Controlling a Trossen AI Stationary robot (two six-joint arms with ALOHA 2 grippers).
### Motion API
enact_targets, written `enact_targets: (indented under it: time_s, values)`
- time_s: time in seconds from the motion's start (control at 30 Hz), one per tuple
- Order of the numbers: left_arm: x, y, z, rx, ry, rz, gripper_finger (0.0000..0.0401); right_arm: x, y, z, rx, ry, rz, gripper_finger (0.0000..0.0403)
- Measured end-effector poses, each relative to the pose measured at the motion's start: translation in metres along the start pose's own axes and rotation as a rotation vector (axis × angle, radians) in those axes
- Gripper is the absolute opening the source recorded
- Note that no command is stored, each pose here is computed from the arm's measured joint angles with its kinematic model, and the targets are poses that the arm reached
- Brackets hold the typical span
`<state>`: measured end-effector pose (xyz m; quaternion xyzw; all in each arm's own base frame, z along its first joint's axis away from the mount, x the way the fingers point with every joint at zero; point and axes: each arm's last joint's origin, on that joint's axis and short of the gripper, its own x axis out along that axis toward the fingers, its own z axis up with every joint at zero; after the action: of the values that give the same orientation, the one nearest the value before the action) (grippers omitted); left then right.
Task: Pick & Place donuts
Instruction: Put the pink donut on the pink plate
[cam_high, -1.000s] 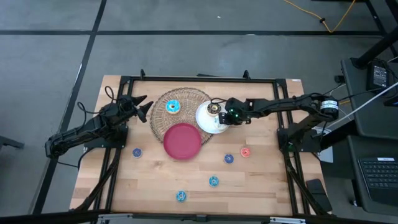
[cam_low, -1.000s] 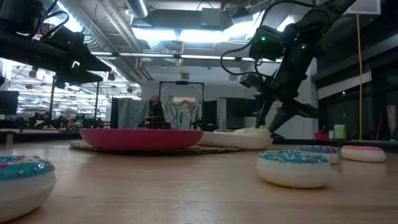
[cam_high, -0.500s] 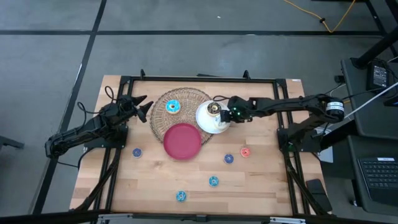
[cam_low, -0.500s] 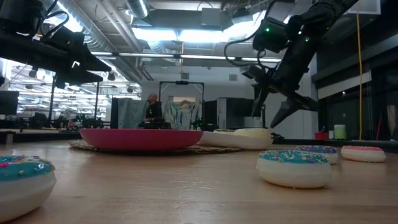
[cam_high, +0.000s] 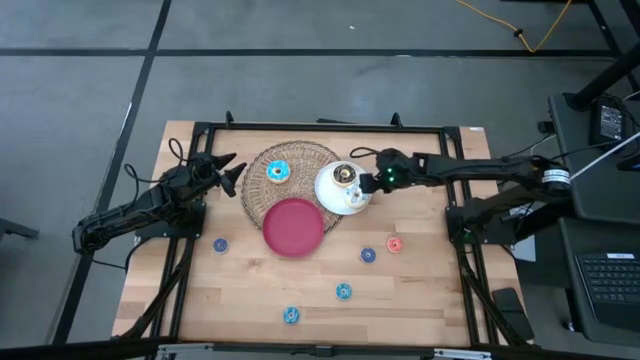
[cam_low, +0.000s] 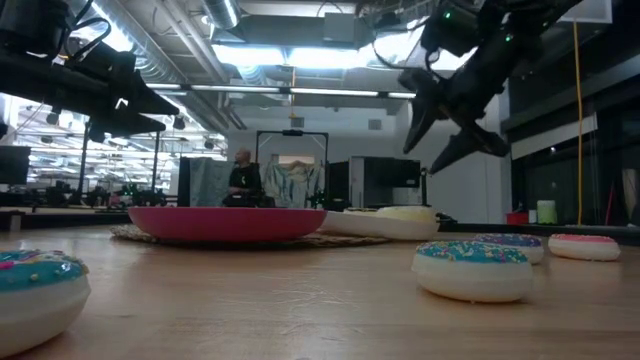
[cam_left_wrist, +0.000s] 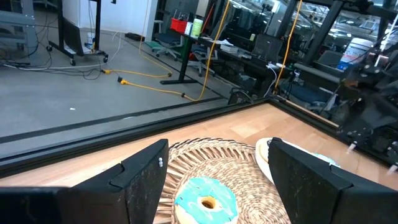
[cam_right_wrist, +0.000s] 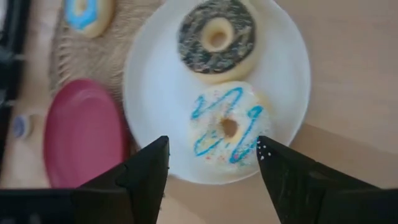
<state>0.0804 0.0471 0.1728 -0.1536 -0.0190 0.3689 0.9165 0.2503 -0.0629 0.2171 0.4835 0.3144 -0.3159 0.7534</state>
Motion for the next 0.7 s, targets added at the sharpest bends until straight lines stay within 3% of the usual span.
enact_targets:
  time_s: [0.43, 0.7]
  values:
    - [0.000, 0.000, 0.000, 0.000, 0.000, 0.000, 0.0267, -0.034, 0.014, -0.021, -0.302, 0.161, 0.235, 0.0243]
    - [0.000, 0.000, 0.000, 0.000, 0.000, 0.000, 0.0267, -0.051, 0.009, -0.050, -0.478, 0.306, 0.199, 0.0243]
